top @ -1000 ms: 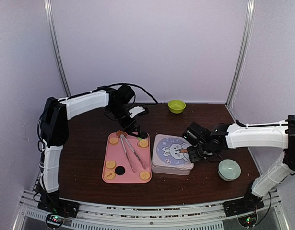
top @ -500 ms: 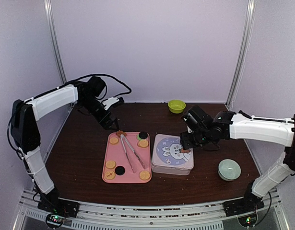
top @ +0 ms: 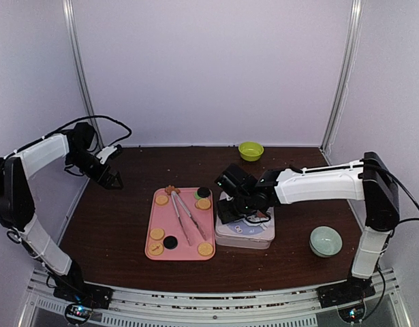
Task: Pack the cookies
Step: Reset both arms
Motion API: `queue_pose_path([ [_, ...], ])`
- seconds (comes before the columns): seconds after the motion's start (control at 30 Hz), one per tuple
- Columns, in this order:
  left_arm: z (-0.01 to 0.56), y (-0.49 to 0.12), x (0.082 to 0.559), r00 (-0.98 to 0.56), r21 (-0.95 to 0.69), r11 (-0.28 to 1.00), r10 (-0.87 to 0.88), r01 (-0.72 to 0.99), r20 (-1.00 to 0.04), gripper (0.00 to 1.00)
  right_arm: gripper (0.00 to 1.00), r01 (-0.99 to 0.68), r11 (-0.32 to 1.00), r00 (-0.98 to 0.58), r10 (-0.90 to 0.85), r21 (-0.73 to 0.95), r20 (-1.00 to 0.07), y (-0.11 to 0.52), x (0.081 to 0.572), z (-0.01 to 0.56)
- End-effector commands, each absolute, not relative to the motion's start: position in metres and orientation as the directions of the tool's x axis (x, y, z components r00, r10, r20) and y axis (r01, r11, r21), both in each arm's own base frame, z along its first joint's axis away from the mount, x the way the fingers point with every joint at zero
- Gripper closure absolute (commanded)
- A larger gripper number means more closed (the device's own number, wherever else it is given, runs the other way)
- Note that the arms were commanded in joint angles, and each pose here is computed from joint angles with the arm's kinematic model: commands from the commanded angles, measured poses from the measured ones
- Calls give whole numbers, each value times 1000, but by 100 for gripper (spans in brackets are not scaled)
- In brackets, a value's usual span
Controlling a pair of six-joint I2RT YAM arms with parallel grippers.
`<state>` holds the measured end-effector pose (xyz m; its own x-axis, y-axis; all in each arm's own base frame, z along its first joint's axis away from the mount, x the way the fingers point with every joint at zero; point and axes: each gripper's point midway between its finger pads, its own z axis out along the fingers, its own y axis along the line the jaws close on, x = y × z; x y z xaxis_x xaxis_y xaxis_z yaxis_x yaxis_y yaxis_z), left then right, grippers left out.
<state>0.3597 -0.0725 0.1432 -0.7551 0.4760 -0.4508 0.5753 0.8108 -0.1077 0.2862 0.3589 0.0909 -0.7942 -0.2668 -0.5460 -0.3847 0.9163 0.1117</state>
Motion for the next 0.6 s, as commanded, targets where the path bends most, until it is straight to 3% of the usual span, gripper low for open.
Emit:
queue_pose_path([
  [0.0,150,-54,370,-721,-56,825,456,562,-522,2,43,-389,909,-800,-256,146,-542,372,282,93],
  [0.13,143,-39,378,-722,2,858,434,514,-538,2,37,-382,913,-779,-236,141,-581,364,290,124],
  [0.17,141,-35,381,-720,19,866,428,500,-546,2,29,-369,918,-766,-211,147,-607,355,295,140],
  [0.23,139,-26,386,-718,31,883,401,469,-569,2,2,-327,929,-718,-125,172,-685,330,311,179],
  [0.43,147,6,411,-605,78,942,272,327,-748,2,0,-35,993,-481,79,109,-873,198,338,264],
  [0.57,143,15,415,-496,119,961,232,250,-837,2,0,193,979,-270,117,65,-956,105,331,271],
])
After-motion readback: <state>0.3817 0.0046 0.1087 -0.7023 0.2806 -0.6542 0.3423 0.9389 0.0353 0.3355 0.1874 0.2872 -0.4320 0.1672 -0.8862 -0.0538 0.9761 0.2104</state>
